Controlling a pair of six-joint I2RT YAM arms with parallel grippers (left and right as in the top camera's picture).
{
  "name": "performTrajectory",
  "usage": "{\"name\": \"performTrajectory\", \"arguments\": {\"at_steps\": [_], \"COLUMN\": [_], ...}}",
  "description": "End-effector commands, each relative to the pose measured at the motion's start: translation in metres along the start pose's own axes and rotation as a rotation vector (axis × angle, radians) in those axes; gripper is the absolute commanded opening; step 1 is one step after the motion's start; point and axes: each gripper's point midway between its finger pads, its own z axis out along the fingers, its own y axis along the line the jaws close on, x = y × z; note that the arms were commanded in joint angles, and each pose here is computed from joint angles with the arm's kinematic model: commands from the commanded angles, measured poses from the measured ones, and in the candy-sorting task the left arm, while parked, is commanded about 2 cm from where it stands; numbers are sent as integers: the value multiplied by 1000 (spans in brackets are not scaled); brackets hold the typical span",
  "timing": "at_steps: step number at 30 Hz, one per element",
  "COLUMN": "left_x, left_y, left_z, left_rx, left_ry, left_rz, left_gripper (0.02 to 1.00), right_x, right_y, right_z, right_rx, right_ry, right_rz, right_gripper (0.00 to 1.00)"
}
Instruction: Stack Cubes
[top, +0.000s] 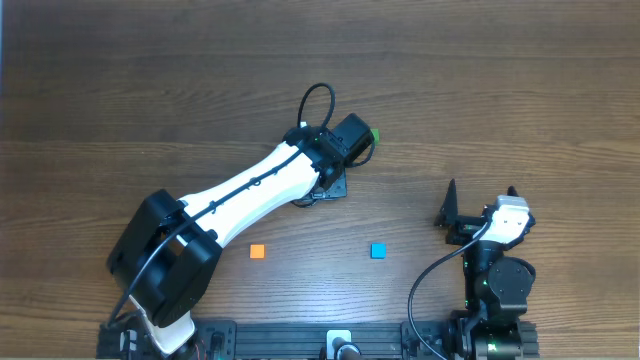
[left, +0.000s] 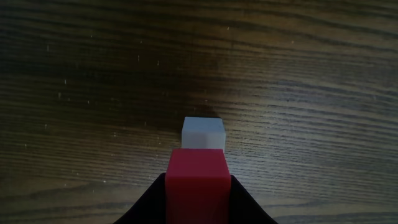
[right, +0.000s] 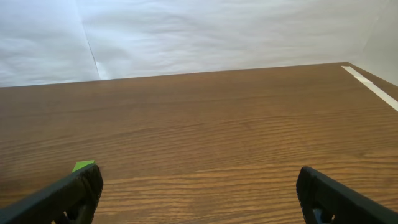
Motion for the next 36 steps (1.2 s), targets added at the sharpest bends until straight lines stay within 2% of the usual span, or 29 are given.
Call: {"name": "performTrajectory", "arguments": {"at_steps": [1,36], "left_x": [2,4], "left_y": [2,1], "left_z": [4,18], "left_rx": [-10,-9], "left_ry": [7,11], "left_rz": [-17,-18], "left_gripper": [40,40], "right_x": [3,3], "right_y": [-3,-3], "right_z": [1,1], "right_rx": [16,16], "right_ry": [7,6], "right_rz": [-1,-1], "right_gripper": [993,993]}}
